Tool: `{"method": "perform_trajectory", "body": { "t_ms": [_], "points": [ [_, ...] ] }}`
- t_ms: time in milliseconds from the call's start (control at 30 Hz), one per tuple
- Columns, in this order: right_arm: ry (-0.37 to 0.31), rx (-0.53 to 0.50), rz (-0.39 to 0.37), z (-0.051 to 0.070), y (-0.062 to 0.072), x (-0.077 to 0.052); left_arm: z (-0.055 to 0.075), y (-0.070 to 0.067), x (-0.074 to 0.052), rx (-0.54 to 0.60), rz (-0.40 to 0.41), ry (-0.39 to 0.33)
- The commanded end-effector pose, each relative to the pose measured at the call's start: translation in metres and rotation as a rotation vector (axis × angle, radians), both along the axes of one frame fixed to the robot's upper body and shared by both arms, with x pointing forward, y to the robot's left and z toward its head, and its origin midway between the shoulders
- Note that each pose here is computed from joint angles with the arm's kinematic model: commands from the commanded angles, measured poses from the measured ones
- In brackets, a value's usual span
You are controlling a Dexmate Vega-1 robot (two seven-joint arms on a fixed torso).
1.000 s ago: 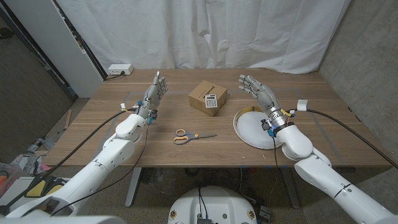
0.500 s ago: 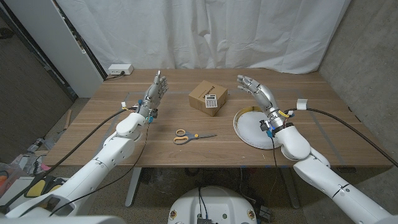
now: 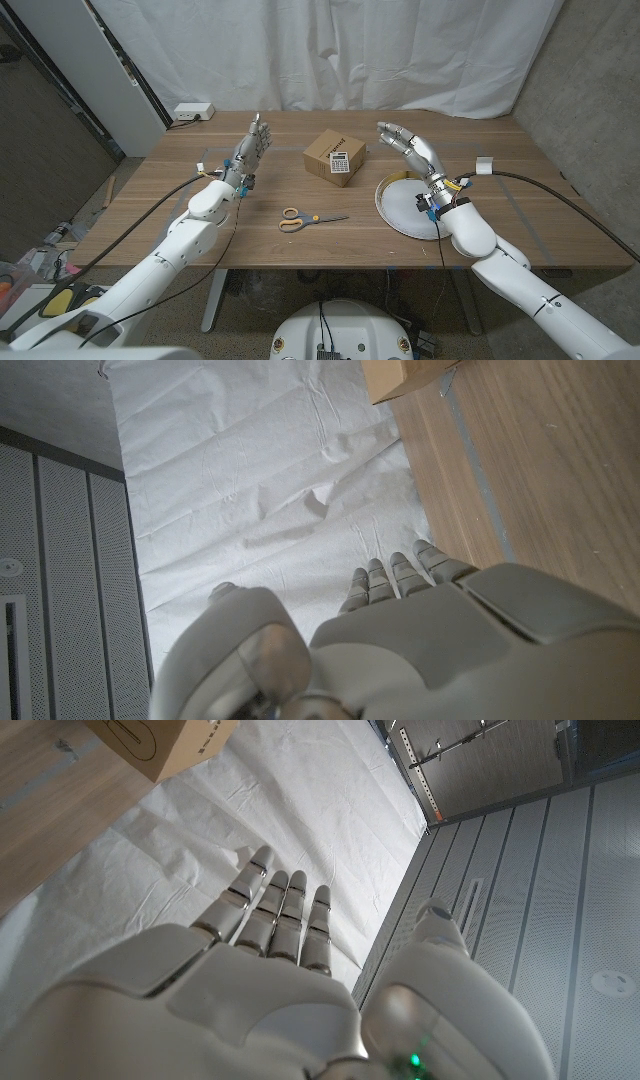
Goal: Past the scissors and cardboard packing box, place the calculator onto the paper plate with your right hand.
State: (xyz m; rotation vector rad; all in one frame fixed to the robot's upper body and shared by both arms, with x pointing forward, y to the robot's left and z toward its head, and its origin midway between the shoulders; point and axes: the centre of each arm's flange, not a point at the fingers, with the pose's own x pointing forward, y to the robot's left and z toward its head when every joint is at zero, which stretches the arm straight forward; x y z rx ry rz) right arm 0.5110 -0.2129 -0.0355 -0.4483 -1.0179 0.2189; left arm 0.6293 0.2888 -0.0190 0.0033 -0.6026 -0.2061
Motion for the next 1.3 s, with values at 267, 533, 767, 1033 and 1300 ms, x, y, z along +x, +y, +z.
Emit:
{"method": "perform_trajectory", "body": {
  "t_ms": [267,533,767,1033,1300],
  "points": [
    [-0.094,-0.083,-0.103,0.001,0.001,-0.016,-0.001,-0.007,-0.001,0.002,-0.013,-0.003],
    [-0.145,-0.152,-0.178,-0.001,0.004,-0.021,-0.002,-0.009,-0.002,-0.007,-0.016,-0.015],
    [-0.189,-0.164,-0.210,-0.002,0.008,-0.027,-0.001,-0.008,-0.003,0.010,-0.014,-0.016],
    [-0.265,-0.200,-0.290,-0.009,0.014,-0.034,-0.002,-0.010,-0.002,0.011,-0.026,-0.013],
    [-0.300,-0.222,-0.321,-0.014,0.015,-0.035,-0.001,-0.013,-0.002,0.016,-0.030,-0.018]
  ]
}}
